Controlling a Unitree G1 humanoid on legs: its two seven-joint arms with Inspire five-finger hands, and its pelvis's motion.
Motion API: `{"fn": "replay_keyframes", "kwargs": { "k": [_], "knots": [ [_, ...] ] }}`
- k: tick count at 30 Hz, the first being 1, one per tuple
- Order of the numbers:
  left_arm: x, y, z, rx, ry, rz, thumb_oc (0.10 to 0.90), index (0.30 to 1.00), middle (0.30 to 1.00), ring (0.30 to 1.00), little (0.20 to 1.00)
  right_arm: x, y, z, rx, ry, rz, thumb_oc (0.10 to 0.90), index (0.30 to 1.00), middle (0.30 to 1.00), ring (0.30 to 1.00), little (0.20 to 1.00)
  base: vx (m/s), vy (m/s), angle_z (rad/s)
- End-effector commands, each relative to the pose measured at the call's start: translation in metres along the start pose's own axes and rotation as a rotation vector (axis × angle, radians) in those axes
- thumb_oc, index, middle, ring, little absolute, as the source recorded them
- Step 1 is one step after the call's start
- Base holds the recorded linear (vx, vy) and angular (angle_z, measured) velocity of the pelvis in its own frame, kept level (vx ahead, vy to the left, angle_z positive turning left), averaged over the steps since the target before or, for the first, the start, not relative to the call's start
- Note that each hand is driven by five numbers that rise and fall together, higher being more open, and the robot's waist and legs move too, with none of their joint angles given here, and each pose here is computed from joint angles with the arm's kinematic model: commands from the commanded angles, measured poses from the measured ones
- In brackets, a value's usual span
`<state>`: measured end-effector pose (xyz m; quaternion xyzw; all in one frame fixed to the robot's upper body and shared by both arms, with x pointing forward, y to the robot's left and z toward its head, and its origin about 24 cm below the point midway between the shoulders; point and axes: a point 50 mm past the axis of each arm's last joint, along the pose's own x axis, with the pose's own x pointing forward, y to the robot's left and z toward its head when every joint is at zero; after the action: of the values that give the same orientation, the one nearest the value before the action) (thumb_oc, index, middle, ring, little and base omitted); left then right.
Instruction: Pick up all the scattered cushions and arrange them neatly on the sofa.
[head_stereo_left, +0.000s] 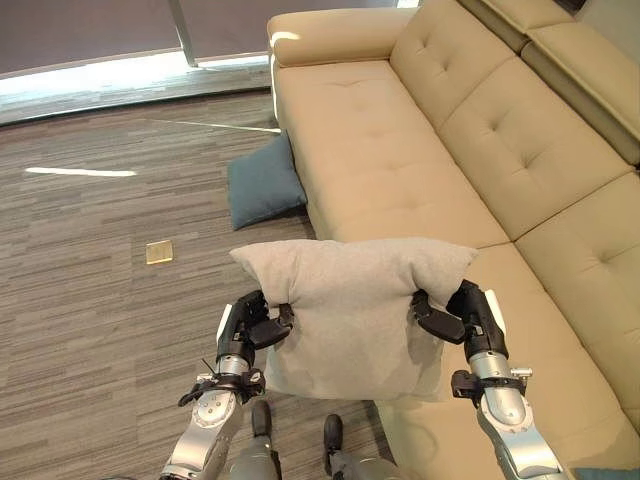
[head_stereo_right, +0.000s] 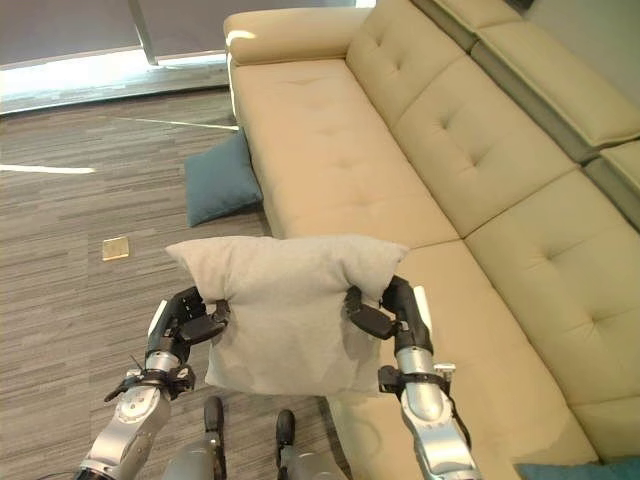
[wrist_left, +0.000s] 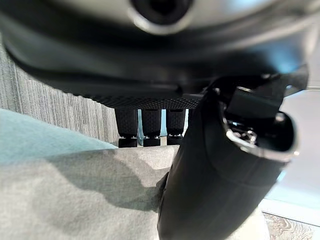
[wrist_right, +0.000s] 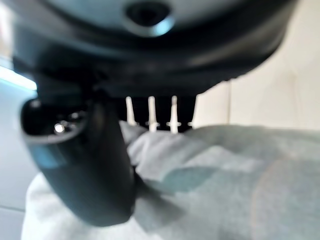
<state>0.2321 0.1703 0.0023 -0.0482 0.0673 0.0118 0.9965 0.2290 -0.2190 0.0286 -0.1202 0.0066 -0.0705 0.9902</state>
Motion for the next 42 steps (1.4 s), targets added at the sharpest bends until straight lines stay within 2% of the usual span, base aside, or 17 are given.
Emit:
{"fn": "replay_keyframes", "kwargs": {
  "k": [1,9,17,28,42],
  "knots": [
    [0.003,-0.041,0.064,-0.047,-0.334,-0.234,0.400,0.300,0.300,0.300,0.300,0.012,0.015,0.067,0.106,-0.358,0.040,0.400,0.300,0.300,0.300,0.300,0.23,0.193,-0.35],
    [0.005,-0.033,0.068,0.001,-0.344,-0.219,0.400,0.300,0.300,0.300,0.300,0.012,0.029,0.074,0.106,-0.384,0.091,0.400,0.300,0.300,0.300,0.300,0.17,0.200,-0.38],
    [0.002,-0.021,0.064,-0.027,-0.331,-0.171,0.400,0.300,0.300,0.300,0.300,0.017,0.036,0.075,0.122,-0.380,0.123,0.400,0.300,0.300,0.300,0.300,0.25,0.051,-0.44],
    [0.004,-0.038,0.063,-0.061,-0.335,-0.226,0.400,0.300,0.300,0.300,0.300,0.012,0.012,0.073,0.106,-0.382,0.060,0.400,0.300,0.300,0.300,0.300,0.21,-0.076,0.01],
    [0.002,-0.038,0.062,-0.068,-0.328,-0.230,0.400,0.300,0.300,0.300,0.300,0.013,0.013,0.066,0.106,-0.348,0.053,0.400,0.300,0.300,0.300,0.300,0.18,0.079,-0.49]
  ]
}}
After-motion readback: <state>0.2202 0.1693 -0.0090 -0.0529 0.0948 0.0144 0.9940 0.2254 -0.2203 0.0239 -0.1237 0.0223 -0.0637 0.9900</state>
